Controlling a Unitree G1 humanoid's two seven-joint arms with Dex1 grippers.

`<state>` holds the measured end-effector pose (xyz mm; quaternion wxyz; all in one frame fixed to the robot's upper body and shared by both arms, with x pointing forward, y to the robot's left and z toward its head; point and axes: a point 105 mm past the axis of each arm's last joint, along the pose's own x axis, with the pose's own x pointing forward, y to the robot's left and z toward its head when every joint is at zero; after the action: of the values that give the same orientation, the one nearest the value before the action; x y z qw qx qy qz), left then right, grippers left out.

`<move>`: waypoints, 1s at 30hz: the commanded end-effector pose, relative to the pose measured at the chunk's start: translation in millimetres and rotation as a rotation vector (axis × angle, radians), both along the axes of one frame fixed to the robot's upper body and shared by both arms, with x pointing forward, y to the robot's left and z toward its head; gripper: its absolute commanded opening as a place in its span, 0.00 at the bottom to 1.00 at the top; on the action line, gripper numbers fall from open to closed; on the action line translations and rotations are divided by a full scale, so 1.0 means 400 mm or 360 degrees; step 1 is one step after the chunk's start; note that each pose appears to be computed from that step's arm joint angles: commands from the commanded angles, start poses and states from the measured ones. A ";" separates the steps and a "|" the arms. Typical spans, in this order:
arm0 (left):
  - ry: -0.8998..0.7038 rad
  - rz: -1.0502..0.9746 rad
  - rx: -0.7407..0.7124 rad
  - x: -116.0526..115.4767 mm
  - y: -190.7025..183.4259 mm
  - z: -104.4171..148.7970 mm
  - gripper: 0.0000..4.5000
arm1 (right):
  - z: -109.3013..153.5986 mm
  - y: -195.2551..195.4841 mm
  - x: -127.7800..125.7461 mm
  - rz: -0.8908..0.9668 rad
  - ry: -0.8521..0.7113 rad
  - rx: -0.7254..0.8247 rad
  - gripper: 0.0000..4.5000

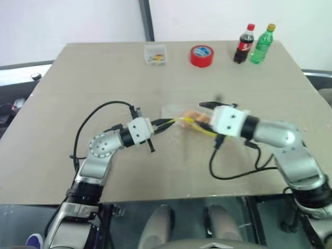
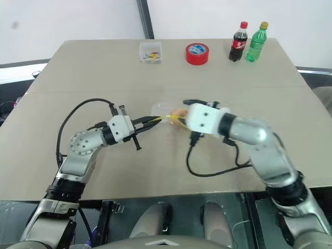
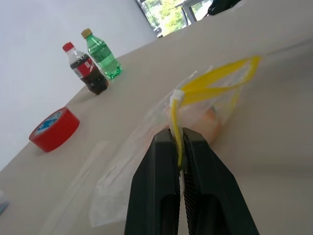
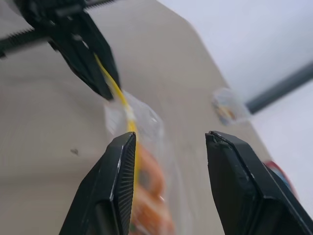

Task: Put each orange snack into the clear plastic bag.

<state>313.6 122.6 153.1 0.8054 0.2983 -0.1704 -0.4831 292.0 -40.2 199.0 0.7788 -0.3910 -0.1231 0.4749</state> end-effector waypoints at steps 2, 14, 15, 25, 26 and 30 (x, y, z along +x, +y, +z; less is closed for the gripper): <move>-0.0116 -0.0038 0.0019 -0.011 -0.006 0.032 0.00 | 0.007 0.045 0.023 0.0032 0.0003 -0.0025 0.51; -0.0127 -0.0026 0.0018 -0.018 -0.005 0.034 0.00 | 0.000 0.065 0.038 0.0106 0.0004 -0.0085 0.12; -0.0128 -0.0024 0.0017 -0.018 -0.005 0.035 0.00 | -0.001 0.065 0.037 0.0112 0.0006 -0.0090 0.12; -0.0133 -0.0029 0.0015 -0.017 -0.009 0.036 0.00 | -0.006 0.078 0.027 0.0161 0.0005 -0.0116 0.12; -0.0132 -0.0030 0.0015 -0.017 -0.009 0.036 0.00 | -0.006 0.079 0.026 0.0164 0.0002 -0.0118 0.12; -0.0134 -0.0050 0.0025 -0.020 -0.012 0.036 0.00 | -0.012 0.082 0.025 0.0180 -0.0013 -0.0144 0.12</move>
<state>310.4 121.5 154.7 0.8002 0.3093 -0.1772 -0.4823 305.1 -12.0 183.5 0.7407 -0.4100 -0.0997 0.5227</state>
